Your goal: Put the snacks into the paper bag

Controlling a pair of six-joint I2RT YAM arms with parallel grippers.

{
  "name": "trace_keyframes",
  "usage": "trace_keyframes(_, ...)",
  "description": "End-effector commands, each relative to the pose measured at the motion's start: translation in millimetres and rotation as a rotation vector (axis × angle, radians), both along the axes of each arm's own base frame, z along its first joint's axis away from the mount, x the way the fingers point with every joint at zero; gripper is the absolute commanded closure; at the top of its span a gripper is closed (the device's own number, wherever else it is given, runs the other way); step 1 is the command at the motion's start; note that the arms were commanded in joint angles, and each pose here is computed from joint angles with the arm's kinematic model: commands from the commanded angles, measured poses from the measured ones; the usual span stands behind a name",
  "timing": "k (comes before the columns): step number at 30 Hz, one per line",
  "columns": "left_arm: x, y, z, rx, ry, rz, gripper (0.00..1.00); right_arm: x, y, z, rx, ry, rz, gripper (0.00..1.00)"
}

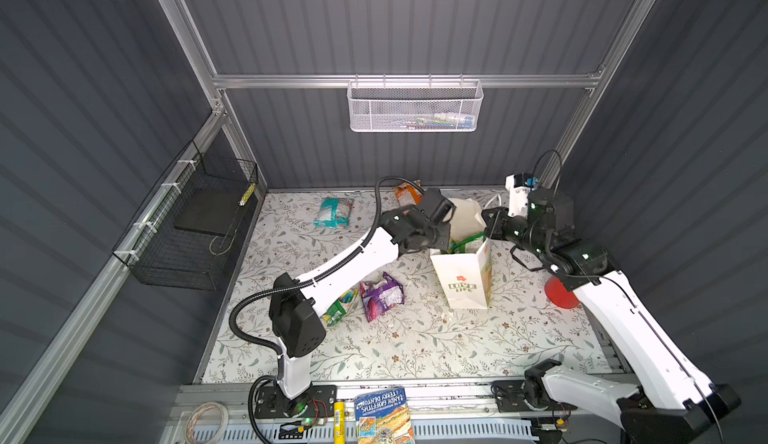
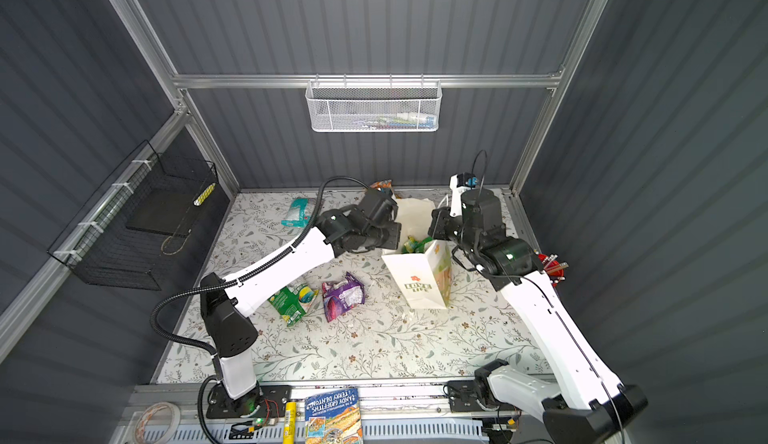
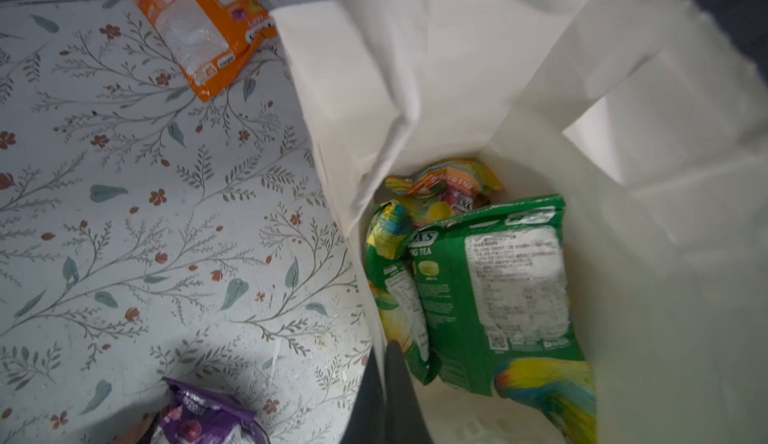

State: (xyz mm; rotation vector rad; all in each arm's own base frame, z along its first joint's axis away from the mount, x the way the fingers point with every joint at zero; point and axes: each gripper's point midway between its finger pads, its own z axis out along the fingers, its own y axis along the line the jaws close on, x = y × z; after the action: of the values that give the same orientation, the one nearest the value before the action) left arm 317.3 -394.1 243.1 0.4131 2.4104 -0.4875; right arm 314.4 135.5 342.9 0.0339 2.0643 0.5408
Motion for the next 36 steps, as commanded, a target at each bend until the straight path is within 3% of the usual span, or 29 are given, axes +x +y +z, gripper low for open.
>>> trace_keyframes(1,0.5,4.5,44.3,-0.115,-0.153,0.101,1.0,-14.9,-2.0,7.1,0.068,-0.065,0.015,1.0)
trace_keyframes(5,-5.9,0.9,39.0,-0.146,-0.15,0.086,1.0,-27.0,-14.3,-9.2,0.067,-0.077,-0.016,1.0)
trace_keyframes(11,-14.1,-1.4,91.1,-0.184,-0.233,0.079,1.0,-28.1,-6.4,30.4,0.109,-0.117,0.035,1.0)
trace_keyframes(16,-21.9,-14.8,96.4,-0.193,-0.239,0.049,1.0,-22.7,-10.7,50.8,0.093,-0.161,0.012,1.0)
trace_keyframes(25,-25.4,-13.9,65.8,-0.132,-0.255,0.098,0.99,-11.2,-17.9,-28.0,0.072,-0.028,-0.029,1.0)
trace_keyframes(27,-24.4,-12.9,62.2,-0.12,-0.255,0.103,0.85,-11.8,-20.5,-32.1,0.078,-0.026,-0.034,1.0)
trace_keyframes(31,-29.2,-11.6,84.4,-0.154,-0.283,0.065,0.44,-16.9,-31.1,-23.2,0.081,-0.062,-0.073,1.0)
trace_keyframes(36,-41.7,-4.5,110.6,-0.17,-0.322,-0.018,0.03,-24.0,-36.6,-16.3,0.099,-0.096,-0.087,1.0)
